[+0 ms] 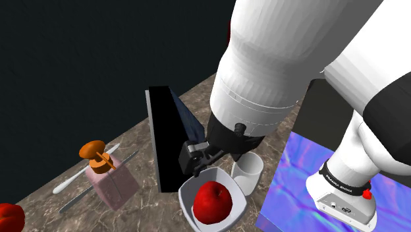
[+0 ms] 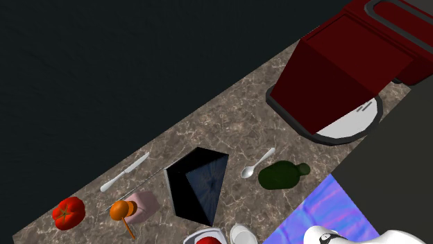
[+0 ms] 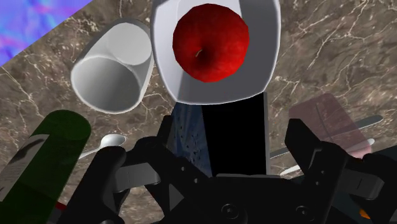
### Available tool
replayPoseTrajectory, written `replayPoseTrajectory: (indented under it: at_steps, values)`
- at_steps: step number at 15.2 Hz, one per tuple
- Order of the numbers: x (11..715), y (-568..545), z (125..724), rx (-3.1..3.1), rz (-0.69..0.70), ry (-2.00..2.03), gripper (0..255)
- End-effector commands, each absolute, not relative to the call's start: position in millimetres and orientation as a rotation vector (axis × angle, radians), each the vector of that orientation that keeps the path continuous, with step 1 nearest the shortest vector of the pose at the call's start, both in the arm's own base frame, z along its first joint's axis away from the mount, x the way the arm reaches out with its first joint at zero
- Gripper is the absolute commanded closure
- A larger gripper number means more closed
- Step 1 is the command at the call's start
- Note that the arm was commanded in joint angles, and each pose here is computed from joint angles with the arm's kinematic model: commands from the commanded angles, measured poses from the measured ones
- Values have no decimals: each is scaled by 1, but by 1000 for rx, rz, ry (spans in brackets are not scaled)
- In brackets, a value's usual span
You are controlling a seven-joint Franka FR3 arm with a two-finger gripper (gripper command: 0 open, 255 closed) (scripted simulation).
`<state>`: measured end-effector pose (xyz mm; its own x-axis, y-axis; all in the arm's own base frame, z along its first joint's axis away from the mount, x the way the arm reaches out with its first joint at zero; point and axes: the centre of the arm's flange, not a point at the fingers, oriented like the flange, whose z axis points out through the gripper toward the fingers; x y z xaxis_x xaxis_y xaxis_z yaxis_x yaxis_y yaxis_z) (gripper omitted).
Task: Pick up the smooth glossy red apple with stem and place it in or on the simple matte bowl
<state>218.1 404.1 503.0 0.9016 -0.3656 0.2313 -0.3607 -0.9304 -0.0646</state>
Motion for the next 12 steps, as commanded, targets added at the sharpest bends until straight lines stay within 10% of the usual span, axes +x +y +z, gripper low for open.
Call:
replayPoseTrajectory:
  at_steps: [1,12]
  values:
    - [218,404,503,-3044,-376,581,0]
    - [206,405,552,-3044,-376,581,0]
